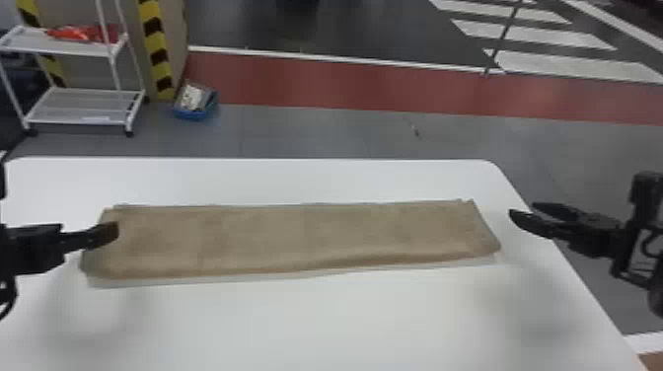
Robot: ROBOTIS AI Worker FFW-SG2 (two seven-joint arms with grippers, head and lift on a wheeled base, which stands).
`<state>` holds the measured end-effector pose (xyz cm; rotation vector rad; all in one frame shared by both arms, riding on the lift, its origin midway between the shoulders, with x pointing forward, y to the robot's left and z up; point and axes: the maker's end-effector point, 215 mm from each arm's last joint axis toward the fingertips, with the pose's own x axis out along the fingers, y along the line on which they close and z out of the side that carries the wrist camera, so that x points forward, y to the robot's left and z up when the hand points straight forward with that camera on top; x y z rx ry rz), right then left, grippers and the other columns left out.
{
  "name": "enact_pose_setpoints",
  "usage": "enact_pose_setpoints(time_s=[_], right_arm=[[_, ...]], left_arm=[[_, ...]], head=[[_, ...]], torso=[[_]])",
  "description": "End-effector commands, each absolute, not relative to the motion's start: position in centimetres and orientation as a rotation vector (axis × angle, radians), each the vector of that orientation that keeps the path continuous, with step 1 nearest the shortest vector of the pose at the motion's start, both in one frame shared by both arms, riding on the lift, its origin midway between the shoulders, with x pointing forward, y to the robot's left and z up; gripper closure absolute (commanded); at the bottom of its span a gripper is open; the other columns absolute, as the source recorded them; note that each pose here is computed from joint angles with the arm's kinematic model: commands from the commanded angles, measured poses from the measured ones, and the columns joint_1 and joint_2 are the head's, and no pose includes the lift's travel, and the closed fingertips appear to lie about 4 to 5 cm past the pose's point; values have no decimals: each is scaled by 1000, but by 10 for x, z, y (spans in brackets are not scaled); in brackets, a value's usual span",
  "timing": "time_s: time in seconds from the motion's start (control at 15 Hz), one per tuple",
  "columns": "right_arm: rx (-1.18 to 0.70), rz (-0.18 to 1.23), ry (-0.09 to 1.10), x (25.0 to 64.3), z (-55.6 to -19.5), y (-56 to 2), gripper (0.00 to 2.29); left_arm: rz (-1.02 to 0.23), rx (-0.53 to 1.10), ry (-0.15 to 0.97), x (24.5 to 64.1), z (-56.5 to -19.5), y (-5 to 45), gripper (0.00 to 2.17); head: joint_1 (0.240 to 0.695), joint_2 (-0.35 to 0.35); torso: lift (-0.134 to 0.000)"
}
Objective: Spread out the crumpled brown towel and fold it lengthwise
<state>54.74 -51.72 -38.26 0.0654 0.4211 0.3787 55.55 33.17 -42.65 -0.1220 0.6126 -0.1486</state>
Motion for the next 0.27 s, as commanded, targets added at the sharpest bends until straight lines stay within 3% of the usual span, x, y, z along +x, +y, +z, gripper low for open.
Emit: enact_pose_setpoints(time_s=[0.0, 0.2], right_arm=[[64, 378, 422, 547, -383, -517, 218], [63, 379, 421, 548, -382, -517, 221]], left_arm=[[-146, -122, 615, 555, -427, 333, 43], [-144, -121, 615, 555, -427, 334, 43]], head=[[695, -183], [695, -181]], torso=[[-124], [-124]])
